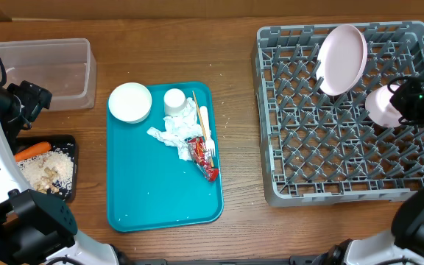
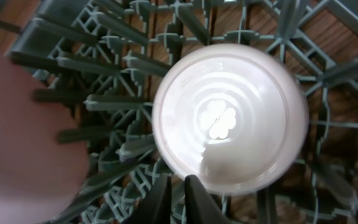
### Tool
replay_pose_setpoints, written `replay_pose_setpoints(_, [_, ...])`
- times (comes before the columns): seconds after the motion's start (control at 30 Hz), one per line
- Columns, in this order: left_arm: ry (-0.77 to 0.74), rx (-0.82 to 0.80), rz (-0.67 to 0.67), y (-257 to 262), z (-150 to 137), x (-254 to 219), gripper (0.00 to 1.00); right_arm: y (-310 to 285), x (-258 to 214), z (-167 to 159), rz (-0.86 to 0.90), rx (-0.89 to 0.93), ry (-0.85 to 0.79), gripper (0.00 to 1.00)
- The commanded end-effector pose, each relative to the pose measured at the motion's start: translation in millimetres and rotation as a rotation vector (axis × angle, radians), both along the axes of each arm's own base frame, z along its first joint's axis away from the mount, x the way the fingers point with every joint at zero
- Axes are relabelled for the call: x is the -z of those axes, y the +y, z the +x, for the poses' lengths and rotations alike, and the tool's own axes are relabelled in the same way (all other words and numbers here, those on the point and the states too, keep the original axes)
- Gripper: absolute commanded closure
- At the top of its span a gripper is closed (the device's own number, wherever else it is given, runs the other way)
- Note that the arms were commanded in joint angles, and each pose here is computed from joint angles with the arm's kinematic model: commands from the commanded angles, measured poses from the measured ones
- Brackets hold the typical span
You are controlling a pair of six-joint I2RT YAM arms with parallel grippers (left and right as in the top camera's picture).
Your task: Sort waste into correct bins and load items into the dishwasher rack
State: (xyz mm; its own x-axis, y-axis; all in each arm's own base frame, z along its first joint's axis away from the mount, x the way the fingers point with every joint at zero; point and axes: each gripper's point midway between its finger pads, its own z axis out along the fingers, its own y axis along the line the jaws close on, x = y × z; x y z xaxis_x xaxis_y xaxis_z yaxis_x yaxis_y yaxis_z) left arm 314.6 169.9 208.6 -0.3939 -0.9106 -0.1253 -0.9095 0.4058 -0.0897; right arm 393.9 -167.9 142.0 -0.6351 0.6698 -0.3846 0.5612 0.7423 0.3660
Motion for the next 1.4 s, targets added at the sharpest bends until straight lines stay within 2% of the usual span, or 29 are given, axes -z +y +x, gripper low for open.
replay_pose_setpoints(0.0, [0.011, -0.017, -0.012, 0.8, -0.9, 4.4, 0.00, 13.2, -84.3, -3.1, -0.009, 0.028, -0.188, 0.82])
replay_pose_setpoints(0.03, [0.011, -0.017, -0.012, 0.8, -0.9, 4.4, 0.00, 19.4, -95.7, -5.8, 0.016, 0.033, -0.216, 0.75])
replay_pose_setpoints(0.07, [0.011, -0.017, -0.012, 0.8, -0.9, 4.4, 0.00, 31.3, -111.3, -9.5, 0.062, 0.024, -0.258, 0.60])
replay_pose_setpoints(0.1, [0.011, -0.017, -0.012, 0.8, -0.9, 4.4, 0.00, 45.7, -125.5, -13.7, 0.114, -0.004, -0.297, 0.34])
replay_pose_setpoints(0.13, [0.011, -0.017, -0.012, 0.8, -0.9, 4.4, 0.00, 58.4, -135.9, -17.3, 0.157, -0.041, -0.325, 0.15])
replay_pose_setpoints(0.17, [0.011, -0.017, -0.012, 0.8, -0.9, 4.4, 0.00, 72.6, -146.4, -21.6, 0.204, -0.085, -0.353, 0.03])
replay_pose_setpoints(0.2, [0.011, -0.017, -0.012, 0.8, -0.9, 4.4, 0.00, 85.0, -155.0, -26.4, 0.247, -0.124, -0.375, 0.00])
replay_pose_setpoints(0.33, [0.011, -0.017, -0.012, 0.8, -0.9, 4.4, 0.00, 122.2, -172.6, -48.4, 0.396, -0.217, -0.388, 0.00])
replay_pose_setpoints(0.5, [0.011, -0.017, -0.012, 0.8, -0.9, 4.4, 0.00, 160.1, -155.9, -69.6, 0.495, -0.280, -0.261, 0.02])
replay_pose_setpoints(0.6, [0.011, -0.017, -0.012, 0.8, -0.9, 4.4, 0.00, 189.0, -151.2, -75.5, 0.455, -0.429, -0.240, 0.07])
replay_pose_setpoints(0.7, [0.011, -0.017, -0.012, 0.8, -0.9, 4.4, 0.00, 212.0, -136.6, -78.5, 0.363, -0.500, -0.166, 0.09])
replay_pose_setpoints(0.93, [0.011, -0.017, -0.012, 0.8, -0.9, 4.4, 0.00, 245.9, -101.4, -76.9, 0.117, -0.451, -0.002, 0.05])
replay_pose_setpoints(0.97, [0.011, -0.017, -0.012, 0.8, -0.9, 4.4, 0.00, 252.1, -98.3, -76.5, 0.107, -0.454, 0.004, 0.00])
replay_pose_setpoints(1.17, [0.011, -0.017, -0.012, 0.8, -0.9, 4.4, 0.00, 293.9, -87.9, -64.5, 0.107, -0.552, -0.010, 0.00])
replay_pose_setpoints(1.37, [0.011, -0.017, -0.012, 0.8, -0.9, 4.4, 0.00, 298.7, -80.4, -51.7, 0.106, -0.557, -0.017, 0.00])
